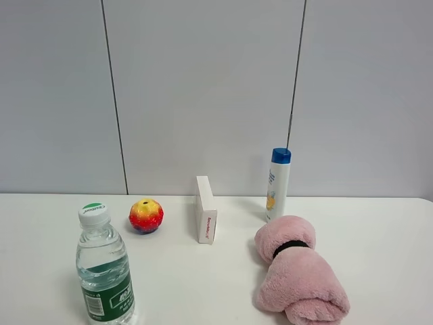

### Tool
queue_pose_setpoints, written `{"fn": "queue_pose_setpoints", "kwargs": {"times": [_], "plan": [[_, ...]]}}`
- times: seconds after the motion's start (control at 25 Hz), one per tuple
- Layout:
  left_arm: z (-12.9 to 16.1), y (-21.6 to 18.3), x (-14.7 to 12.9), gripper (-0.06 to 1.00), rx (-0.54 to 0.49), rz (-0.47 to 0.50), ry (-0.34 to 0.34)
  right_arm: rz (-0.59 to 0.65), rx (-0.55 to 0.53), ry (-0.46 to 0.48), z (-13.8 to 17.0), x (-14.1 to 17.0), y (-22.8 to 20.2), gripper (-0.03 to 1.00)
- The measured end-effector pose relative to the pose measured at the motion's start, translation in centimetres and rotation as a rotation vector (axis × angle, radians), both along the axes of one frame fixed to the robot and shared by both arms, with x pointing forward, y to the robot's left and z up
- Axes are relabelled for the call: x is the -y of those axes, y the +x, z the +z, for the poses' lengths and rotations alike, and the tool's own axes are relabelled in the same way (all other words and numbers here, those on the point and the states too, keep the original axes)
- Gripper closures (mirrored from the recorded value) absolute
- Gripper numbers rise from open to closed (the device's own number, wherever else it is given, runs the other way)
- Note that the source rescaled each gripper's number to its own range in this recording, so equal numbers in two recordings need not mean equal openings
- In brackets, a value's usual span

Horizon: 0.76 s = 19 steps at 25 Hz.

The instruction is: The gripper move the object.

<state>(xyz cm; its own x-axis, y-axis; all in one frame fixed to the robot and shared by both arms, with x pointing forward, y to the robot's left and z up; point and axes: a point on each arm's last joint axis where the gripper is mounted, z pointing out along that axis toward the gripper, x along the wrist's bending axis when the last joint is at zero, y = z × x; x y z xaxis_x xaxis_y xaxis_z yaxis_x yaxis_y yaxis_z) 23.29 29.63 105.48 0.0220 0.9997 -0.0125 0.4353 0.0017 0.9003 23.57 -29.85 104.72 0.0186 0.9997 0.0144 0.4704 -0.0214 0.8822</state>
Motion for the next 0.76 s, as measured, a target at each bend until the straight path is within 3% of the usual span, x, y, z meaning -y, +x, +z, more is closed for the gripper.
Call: {"fn": "queue_pose_setpoints", "kwargs": {"times": [0.76], "plan": [[0.00,0.00,0.00,-0.06,0.000,0.000,0.000,0.000,0.000,0.000,0.00,0.00,0.00,0.03]]}}
